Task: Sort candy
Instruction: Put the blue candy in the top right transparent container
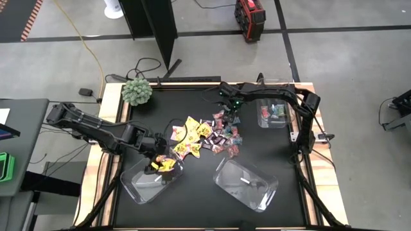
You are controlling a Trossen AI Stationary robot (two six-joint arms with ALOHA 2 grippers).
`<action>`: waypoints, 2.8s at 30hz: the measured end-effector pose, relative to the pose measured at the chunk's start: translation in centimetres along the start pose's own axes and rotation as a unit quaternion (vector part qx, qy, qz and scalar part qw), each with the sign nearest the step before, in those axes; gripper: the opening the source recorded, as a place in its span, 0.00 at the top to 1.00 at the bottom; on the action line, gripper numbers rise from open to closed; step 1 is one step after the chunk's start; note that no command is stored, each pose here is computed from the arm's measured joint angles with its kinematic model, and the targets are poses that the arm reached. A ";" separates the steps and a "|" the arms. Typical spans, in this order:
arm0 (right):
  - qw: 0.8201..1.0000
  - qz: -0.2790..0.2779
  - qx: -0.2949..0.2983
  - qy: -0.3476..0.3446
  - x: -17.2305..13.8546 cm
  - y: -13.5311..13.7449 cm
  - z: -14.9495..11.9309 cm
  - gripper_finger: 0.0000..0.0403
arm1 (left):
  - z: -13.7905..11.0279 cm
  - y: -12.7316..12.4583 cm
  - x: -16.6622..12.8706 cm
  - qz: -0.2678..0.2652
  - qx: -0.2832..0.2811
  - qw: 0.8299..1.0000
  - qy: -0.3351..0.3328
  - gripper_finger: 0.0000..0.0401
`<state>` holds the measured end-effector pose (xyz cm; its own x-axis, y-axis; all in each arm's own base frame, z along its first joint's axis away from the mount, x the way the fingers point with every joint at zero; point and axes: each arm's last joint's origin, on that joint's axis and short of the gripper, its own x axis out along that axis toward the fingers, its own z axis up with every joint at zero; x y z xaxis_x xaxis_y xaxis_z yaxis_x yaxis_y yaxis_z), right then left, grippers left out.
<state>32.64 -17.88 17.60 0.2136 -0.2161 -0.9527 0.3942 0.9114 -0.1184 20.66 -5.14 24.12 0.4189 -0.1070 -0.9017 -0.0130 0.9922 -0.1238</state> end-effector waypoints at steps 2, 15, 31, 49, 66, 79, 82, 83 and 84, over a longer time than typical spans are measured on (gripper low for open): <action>1.000 0.000 0.007 0.002 0.0 0.0 0.0 0.32 | -0.1 0.0 0.1 0.000 0.000 1.000 -0.001 0.26; 1.000 -0.002 0.009 -0.009 0.7 0.1 -0.3 0.34 | -0.2 0.0 0.4 0.001 0.011 1.000 -0.002 0.26; 1.000 -0.004 0.015 -0.016 0.7 -0.4 -0.2 0.52 | -0.2 0.0 0.4 0.015 0.012 1.000 -0.006 0.26; 1.000 -0.003 0.006 -0.019 0.7 -0.1 -0.2 0.98 | -0.2 0.1 0.4 0.021 0.012 1.000 -0.008 0.26; 0.994 -0.061 -0.054 -0.076 -6.9 2.3 2.1 1.00 | 0.3 0.2 0.4 0.053 0.016 0.998 -0.041 0.26; 0.974 -0.105 0.132 -0.148 -13.8 -2.2 -6.7 1.00 | 2.0 0.5 0.0 0.169 0.042 0.974 -0.146 0.26; 0.960 -0.128 0.191 -0.157 -14.5 -2.9 -9.7 1.00 | 2.2 0.4 -0.1 0.161 0.037 0.974 -0.155 0.26; 0.955 -0.138 0.211 -0.159 -14.8 -3.1 -10.7 1.00 | 2.2 0.3 -0.2 0.158 0.034 0.974 -0.156 0.26; 0.948 -0.148 0.231 -0.161 -15.1 -3.2 -11.6 1.00 | 2.4 0.3 -0.4 0.157 0.030 0.974 -0.160 0.26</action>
<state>17.82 -13.51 29.11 0.2650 -0.6023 -0.7530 0.8135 0.5590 -0.1608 22.66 -4.64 25.38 0.6651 0.2174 -0.7144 -0.1362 0.9760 0.1701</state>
